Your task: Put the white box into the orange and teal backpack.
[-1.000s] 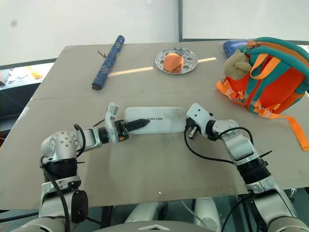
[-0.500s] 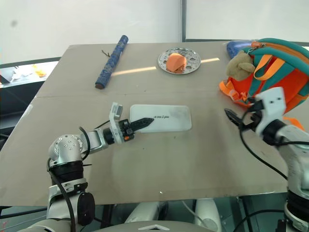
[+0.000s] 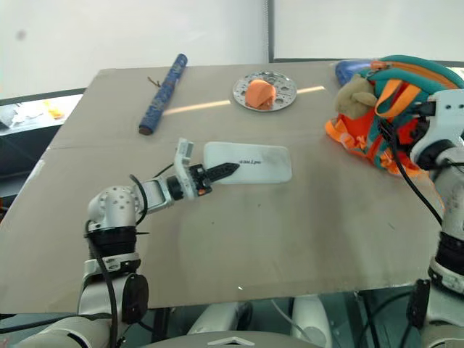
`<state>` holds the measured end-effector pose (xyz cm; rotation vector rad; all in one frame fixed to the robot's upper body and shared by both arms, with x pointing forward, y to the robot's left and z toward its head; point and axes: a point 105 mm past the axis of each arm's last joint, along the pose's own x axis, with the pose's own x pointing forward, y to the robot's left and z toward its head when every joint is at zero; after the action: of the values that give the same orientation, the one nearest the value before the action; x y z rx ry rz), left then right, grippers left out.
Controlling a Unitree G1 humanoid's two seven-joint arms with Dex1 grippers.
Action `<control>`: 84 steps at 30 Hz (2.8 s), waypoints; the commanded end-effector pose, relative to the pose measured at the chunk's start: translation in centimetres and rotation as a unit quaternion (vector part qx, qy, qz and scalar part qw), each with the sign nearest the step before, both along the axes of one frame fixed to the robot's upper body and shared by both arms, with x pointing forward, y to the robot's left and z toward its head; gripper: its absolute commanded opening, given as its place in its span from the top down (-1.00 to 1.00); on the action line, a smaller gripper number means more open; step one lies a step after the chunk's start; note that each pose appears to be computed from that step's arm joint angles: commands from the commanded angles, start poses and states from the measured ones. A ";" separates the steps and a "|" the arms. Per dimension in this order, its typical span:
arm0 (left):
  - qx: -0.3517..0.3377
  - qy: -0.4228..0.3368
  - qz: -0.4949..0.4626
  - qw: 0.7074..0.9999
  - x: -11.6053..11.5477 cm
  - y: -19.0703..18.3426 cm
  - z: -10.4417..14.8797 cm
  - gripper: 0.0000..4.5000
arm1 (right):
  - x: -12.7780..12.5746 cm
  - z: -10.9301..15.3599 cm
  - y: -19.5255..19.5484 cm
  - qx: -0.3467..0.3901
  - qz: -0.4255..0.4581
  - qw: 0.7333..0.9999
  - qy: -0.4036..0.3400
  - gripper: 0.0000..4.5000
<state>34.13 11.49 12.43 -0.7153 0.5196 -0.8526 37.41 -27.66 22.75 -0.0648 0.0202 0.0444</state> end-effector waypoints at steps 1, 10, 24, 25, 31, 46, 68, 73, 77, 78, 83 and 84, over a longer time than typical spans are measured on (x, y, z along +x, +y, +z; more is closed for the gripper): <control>0.015 -0.020 0.028 0.999 0.3 1.2 0.5 0.48 | 1.9 2.4 0.2 -0.035 0.000 0.998 -0.053 -0.64; -0.007 -0.072 0.115 0.991 0.9 3.7 1.5 0.48 | 2.5 4.8 5.3 -0.120 0.129 0.974 -0.140 0.98; -0.073 -0.251 0.224 0.939 1.0 9.1 9.4 0.48 | -3.8 10.2 17.5 -0.101 0.439 0.856 -0.255 0.98; -0.068 -0.268 0.222 0.935 0.6 9.6 10.1 0.48 | -5.1 9.8 18.6 -0.104 0.472 0.839 -0.249 0.98; -0.038 -0.348 0.161 0.923 -2.8 9.4 13.2 0.48 | -6.0 3.7 19.5 -0.119 0.489 0.853 -0.136 0.98; -0.037 -0.373 0.073 0.924 -7.3 10.0 14.4 0.48 | -4.5 1.7 18.5 -0.118 0.463 0.874 -0.090 0.98; 0.106 -0.474 -0.015 0.874 -6.8 7.3 12.5 0.48 | -5.3 1.6 18.2 -0.128 0.505 0.850 -0.083 0.98; 0.170 -0.520 -0.038 0.836 -5.9 7.6 12.5 0.48 | -6.2 1.4 18.1 -0.126 0.523 0.839 -0.077 0.98; 0.212 -0.551 -0.072 0.804 -5.3 7.7 12.4 0.48 | -6.9 1.6 18.1 -0.128 0.538 0.830 -0.073 0.98; 0.222 -0.560 -0.078 0.794 -5.0 7.8 12.7 0.48 | -7.1 1.7 18.2 -0.128 0.542 0.828 -0.072 0.98; 0.264 -0.595 -0.113 0.751 -3.9 8.1 13.6 0.48 | -7.9 1.9 18.2 -0.127 0.562 0.814 -0.067 0.98; 0.265 -0.602 -0.114 0.745 -3.6 8.1 14.1 0.48 | -8.1 1.9 18.3 -0.127 0.568 0.811 -0.066 0.98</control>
<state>30.33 19.49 26.06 0.4330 -0.3488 -1.1264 30.57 -9.54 22.62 -0.3249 -0.0686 1.2112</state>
